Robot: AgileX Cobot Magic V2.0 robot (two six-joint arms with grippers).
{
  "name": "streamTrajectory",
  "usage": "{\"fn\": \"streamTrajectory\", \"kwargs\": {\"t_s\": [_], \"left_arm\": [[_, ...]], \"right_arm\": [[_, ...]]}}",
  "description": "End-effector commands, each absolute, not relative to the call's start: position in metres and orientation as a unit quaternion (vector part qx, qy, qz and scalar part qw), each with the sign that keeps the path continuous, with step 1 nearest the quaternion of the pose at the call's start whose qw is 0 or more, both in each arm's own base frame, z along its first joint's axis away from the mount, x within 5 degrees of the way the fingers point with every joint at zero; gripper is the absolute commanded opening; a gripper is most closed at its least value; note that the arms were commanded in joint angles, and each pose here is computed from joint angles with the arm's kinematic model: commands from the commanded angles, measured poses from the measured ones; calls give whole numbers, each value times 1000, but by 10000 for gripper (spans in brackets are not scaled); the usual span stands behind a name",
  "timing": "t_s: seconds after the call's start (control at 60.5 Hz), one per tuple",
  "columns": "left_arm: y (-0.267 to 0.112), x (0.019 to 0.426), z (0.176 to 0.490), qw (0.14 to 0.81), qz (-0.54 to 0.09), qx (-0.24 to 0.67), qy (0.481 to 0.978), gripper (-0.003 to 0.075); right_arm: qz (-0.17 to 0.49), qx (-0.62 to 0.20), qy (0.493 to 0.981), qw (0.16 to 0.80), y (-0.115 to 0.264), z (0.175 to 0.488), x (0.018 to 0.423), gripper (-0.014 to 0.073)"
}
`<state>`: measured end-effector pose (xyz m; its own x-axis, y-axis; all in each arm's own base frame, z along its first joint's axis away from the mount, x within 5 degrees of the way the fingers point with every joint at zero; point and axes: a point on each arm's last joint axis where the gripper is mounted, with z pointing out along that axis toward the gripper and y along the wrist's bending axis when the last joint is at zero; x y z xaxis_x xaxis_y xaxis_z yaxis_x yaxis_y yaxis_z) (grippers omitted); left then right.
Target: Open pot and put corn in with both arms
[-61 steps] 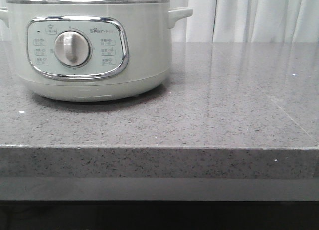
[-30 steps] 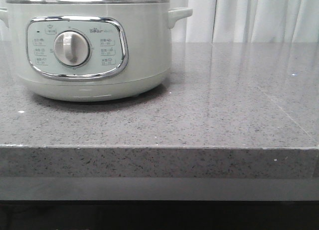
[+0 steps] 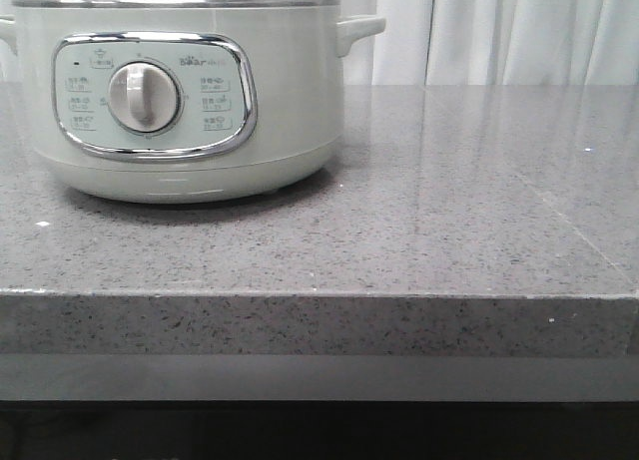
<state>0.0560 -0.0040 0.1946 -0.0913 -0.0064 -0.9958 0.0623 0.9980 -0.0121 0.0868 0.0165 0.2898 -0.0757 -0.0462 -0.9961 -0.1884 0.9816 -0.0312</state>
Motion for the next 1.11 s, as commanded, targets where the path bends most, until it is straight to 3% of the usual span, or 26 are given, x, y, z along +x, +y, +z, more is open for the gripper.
{"fn": "streamTrajectory", "kwargs": {"t_s": [0.0, 0.512, 1.09], "left_arm": [[-3, 54, 205, 715, -33, 8, 698, -18], [-3, 54, 205, 715, -33, 8, 698, -18], [-3, 54, 205, 715, -33, 8, 699, -18]], "right_arm": [[48, -74, 707, 702, 16, 297, 88, -67], [42, 16, 693, 720, 2, 202, 55, -67], [42, 15, 710, 702, 3, 197, 56, -67]]}}
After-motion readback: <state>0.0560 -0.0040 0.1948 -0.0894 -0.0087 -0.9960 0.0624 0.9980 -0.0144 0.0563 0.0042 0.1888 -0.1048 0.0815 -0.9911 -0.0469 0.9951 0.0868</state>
